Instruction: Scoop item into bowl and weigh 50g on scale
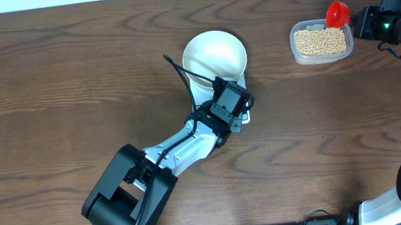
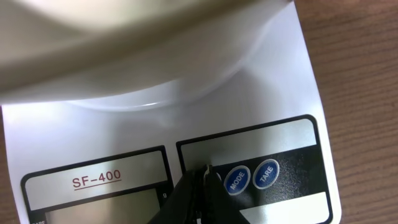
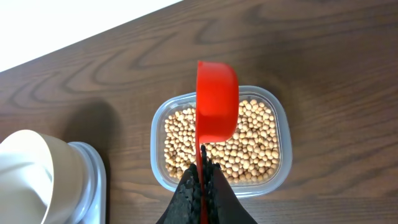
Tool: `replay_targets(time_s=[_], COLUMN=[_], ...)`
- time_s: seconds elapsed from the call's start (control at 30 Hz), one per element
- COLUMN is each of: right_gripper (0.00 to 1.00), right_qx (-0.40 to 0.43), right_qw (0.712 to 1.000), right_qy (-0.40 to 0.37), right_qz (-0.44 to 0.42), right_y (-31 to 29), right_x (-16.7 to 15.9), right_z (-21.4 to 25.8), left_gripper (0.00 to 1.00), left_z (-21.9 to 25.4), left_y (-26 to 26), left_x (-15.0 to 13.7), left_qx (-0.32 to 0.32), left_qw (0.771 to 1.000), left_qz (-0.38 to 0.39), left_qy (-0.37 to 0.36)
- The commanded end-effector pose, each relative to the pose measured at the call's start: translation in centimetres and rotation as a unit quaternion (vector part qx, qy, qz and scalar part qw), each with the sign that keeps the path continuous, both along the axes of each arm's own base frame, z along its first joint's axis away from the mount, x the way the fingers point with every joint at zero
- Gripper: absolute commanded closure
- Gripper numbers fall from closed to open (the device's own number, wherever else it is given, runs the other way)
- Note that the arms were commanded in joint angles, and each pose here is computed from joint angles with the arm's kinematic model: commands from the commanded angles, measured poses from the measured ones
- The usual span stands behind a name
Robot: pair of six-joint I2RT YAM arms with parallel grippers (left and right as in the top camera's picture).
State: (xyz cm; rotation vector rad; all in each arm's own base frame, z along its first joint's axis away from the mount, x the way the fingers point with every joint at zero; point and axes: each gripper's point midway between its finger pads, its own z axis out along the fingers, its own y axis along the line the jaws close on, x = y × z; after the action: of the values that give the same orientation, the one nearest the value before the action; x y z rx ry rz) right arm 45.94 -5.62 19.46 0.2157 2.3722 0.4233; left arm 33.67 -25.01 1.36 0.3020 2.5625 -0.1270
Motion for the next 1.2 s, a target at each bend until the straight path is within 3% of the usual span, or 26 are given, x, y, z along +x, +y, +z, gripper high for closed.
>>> replay_targets(time_s=[0.0, 0.67, 1.17], right_gripper=[0.99, 0.99, 0.99], right_qx=[0.000, 0.000, 0.000], right_qw=[1.000, 1.000, 1.000], right_qy=[-0.008, -0.005, -0.003], right_qz=[0.013, 0.014, 0.015], right_y=[0.5, 0.5, 0.5], right_x=[0.0, 0.0, -0.1], right_z=[0.5, 0.4, 0.4], left_gripper=[0.93, 0.93, 0.93], left_z=[-4.9, -5.2, -4.6], left_y=[3.8, 2.1, 3.0], left_x=[-2.0, -4.3, -2.2], left_qx=[0.068, 0.083, 0.093], left_qw=[0.996, 0.994, 0.995], left_qz=[0.024, -0.017, -0.003], left_qy=[0.051, 0.063, 0.029])
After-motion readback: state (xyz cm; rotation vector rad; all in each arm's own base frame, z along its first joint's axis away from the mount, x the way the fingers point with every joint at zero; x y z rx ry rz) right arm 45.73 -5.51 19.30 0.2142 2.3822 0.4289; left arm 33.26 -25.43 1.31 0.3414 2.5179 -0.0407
